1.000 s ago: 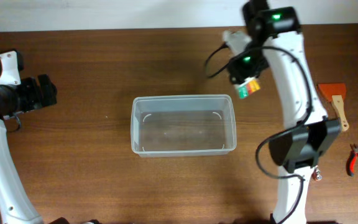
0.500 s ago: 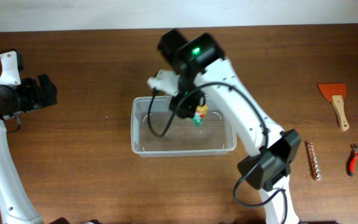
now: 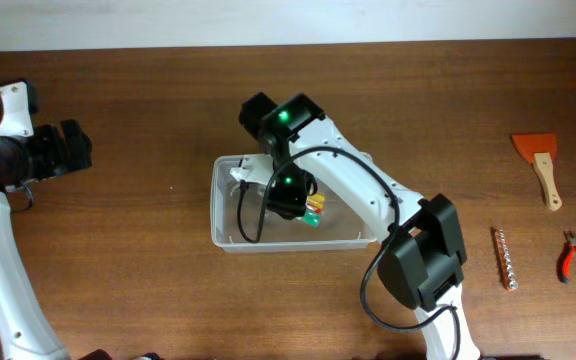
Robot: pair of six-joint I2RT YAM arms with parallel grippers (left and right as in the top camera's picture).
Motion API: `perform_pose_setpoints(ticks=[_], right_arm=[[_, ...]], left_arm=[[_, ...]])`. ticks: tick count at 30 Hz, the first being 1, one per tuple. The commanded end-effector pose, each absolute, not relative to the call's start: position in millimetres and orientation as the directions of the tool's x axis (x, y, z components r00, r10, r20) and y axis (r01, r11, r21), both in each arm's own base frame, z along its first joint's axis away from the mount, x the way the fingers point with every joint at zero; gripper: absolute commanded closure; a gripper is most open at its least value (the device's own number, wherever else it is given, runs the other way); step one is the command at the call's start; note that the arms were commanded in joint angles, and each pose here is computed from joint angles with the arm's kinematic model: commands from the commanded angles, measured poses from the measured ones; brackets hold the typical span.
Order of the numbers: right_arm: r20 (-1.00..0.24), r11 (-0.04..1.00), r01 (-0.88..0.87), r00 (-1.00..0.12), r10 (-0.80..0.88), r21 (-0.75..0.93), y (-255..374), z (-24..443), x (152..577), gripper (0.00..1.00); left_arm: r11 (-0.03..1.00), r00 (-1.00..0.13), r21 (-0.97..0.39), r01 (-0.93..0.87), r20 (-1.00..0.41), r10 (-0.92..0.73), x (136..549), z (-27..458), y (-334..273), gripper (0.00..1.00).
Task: Pack container
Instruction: 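Lift the blister pack and carry it left over the container, then release the blister pack into the container and move the right gripper right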
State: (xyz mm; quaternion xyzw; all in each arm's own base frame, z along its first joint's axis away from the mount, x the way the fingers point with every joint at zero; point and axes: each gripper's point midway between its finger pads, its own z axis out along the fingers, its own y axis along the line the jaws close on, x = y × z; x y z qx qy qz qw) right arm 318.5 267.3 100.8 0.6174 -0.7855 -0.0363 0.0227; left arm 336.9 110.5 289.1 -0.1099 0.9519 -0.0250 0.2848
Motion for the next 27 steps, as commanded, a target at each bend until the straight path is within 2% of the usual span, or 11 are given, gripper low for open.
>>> perform_pose_setpoints(ticks=[1, 4, 10, 16, 21, 23, 26, 27], right_arm=[[-0.02, 0.223, -0.971, -0.225, -0.974, 0.086, 263.8, 99.1, 314.8, 0.36], [-0.014, 0.224, -0.97, -0.226, -0.974, 0.091, 263.0, 87.3, 313.7, 0.34], [-0.015, 0.225, -0.97, -0.227, -0.974, 0.09, 262.7, 72.0, 313.9, 0.25], [-0.012, 0.241, -0.966, -0.243, -0.97, 0.091, 258.4, 66.1, 316.1, 0.25], [-0.033, 0.325, -0.943, -0.328, -0.944, 0.069, 257.7, 76.5, 328.1, 0.23], [-0.057, 0.37, -0.927, -0.373, -0.926, 0.053, 259.3, 93.5, 335.9, 0.18], [-0.098, 0.408, -0.913, -0.409, -0.907, 0.023, 258.5, 134.2, 346.6, 0.01], [-0.114, 0.415, -0.91, -0.413, -0.904, 0.011, 257.0, 149.2, 350.0, 0.01]], left_arm=[[0.973, -0.801, -0.12, -0.197, -0.553, -0.23, 339.4, 295.9, 111.0, 0.01], [0.973, -0.801, -0.12, -0.197, -0.553, -0.23, 339.4, 295.9, 111.0, 0.01], [0.973, -0.801, -0.12, -0.197, -0.553, -0.231, 339.3, 295.8, 110.9, 0.01], [0.973, -0.801, -0.12, -0.197, -0.553, -0.231, 339.3, 295.8, 110.9, 0.01], [0.973, -0.801, -0.12, -0.197, -0.553, -0.231, 339.3, 295.8, 110.9, 0.01], [0.973, -0.801, -0.12, -0.197, -0.553, -0.23, 339.4, 295.9, 111.0, 0.01], [0.973, -0.801, -0.12, -0.197, -0.553, -0.231, 339.3, 295.8, 110.9, 0.01], [0.973, -0.801, -0.12, -0.197, -0.553, -0.23, 339.4, 295.9, 111.0, 0.01]])
